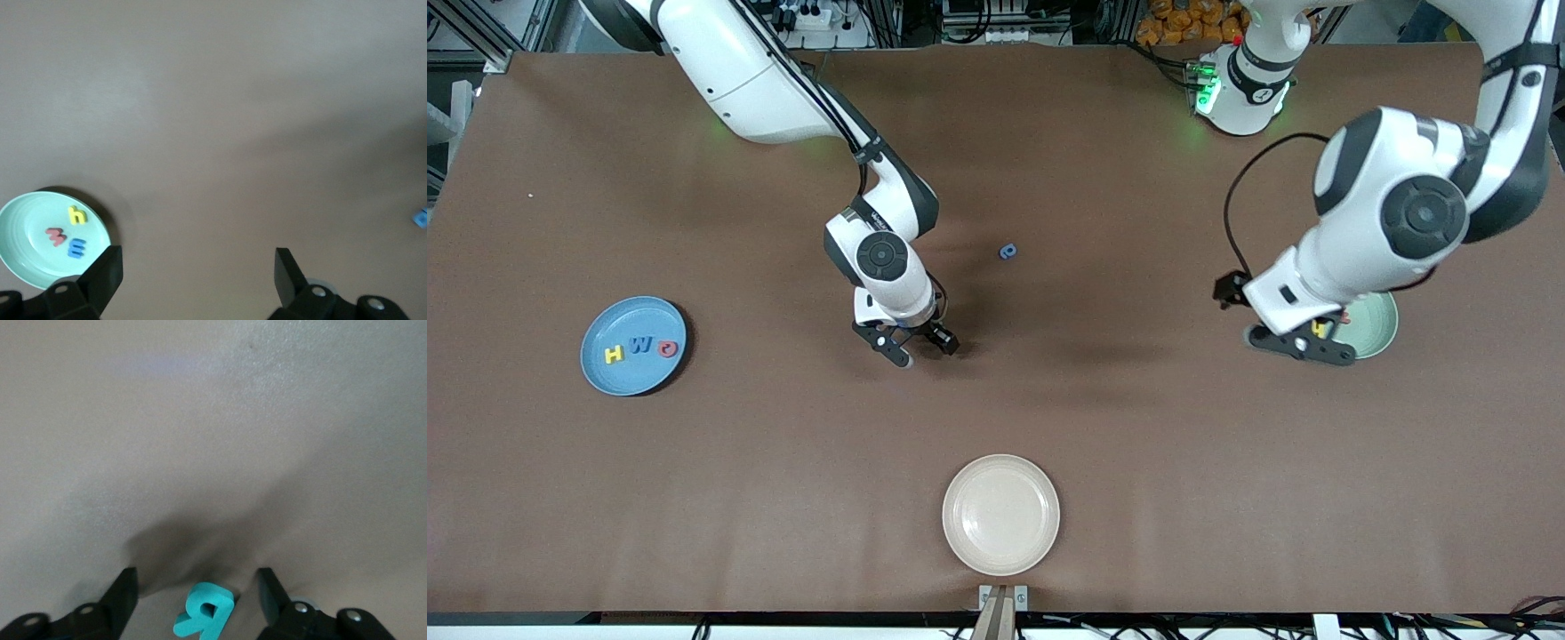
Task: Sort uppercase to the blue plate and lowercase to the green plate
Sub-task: 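Grasp the teal R with the right gripper while the left gripper withdraws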
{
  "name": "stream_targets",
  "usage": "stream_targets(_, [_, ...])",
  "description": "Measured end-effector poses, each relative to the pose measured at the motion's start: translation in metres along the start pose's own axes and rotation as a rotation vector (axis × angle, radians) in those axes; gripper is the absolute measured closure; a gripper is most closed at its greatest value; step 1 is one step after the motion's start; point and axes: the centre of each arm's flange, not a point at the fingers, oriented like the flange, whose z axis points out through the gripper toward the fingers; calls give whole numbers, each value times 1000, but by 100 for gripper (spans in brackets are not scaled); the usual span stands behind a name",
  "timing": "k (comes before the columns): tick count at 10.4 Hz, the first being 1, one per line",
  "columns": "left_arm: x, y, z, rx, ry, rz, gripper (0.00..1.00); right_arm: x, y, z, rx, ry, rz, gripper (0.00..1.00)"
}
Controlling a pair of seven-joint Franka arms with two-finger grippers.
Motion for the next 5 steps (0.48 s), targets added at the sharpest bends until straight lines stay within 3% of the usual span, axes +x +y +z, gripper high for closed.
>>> stream_targets(1, [-9,30,-9,-1,-2,35,0,-1,0,0,1,0,-5,22])
stream_targets(2, [-16,59,-13,-16,-3,51,0,-2,-2,-2,5,0,-8,32])
stream_targets(3, [-22,81,-13,-31,-10,46,0,-3,-3,-2,6,0,-12,33])
stream_targets(5, [-32,119,-4,-38,-19,8,0,-6,-5,-3,10,0,-20,44])
